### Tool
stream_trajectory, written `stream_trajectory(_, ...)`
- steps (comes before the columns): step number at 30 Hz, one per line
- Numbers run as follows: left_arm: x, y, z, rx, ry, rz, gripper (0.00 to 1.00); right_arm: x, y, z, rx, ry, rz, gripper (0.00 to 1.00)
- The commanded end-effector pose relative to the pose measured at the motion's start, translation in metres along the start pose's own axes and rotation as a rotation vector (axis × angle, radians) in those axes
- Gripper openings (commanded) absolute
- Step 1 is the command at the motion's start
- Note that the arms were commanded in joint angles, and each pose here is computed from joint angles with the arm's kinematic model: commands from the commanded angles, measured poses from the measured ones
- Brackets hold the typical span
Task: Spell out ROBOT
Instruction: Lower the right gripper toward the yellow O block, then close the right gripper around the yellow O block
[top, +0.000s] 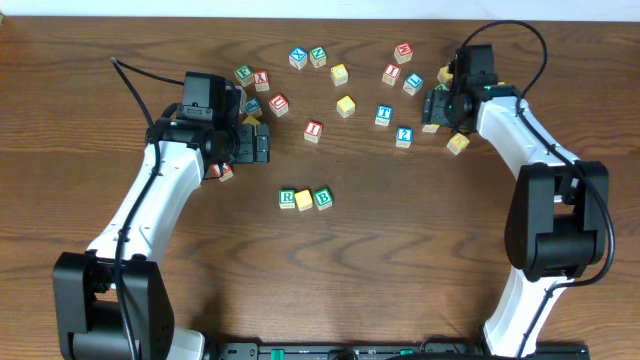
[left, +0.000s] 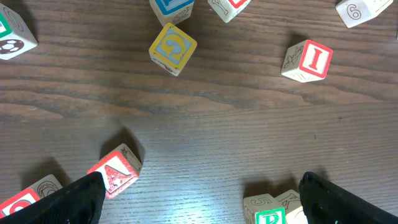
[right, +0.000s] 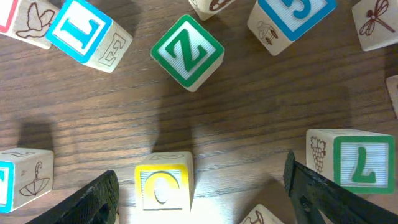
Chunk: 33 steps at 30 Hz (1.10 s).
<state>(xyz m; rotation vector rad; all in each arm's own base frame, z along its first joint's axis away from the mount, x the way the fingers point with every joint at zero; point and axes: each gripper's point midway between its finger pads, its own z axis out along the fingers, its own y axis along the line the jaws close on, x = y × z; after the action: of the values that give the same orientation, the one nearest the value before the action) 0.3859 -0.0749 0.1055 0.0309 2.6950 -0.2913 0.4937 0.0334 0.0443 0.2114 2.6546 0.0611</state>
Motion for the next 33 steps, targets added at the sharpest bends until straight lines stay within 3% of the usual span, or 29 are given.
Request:
stream_trajectory(1,0.004,-0.001,0.001,0.011,0.012,0.016,0.98,0.002,0.006,0.003,-0.017,0.004,-0.001,0.80)
stream_trajectory(11,0.004,-0.001,0.001,0.011,0.012,0.016,0.98,-0.002,0.028,0.014,-0.063,0.050,-0.035,0.81)
stream_trajectory(15,0.004,-0.001,0.001,0.011,0.012,0.016,0.98,-0.003,0.032,0.028,-0.052,0.121,-0.039,0.73)
stream_trajectory(26,0.004,-0.001,0.001,0.011,0.012,0.016,0.98,-0.010,0.035,0.027,-0.055,0.118,-0.032,0.71)
stream_trajectory(33,0.004,-0.001,0.001,0.011,0.012,0.016,0.98,-0.003,0.032,0.026,-0.037,0.147,0.022,0.61)
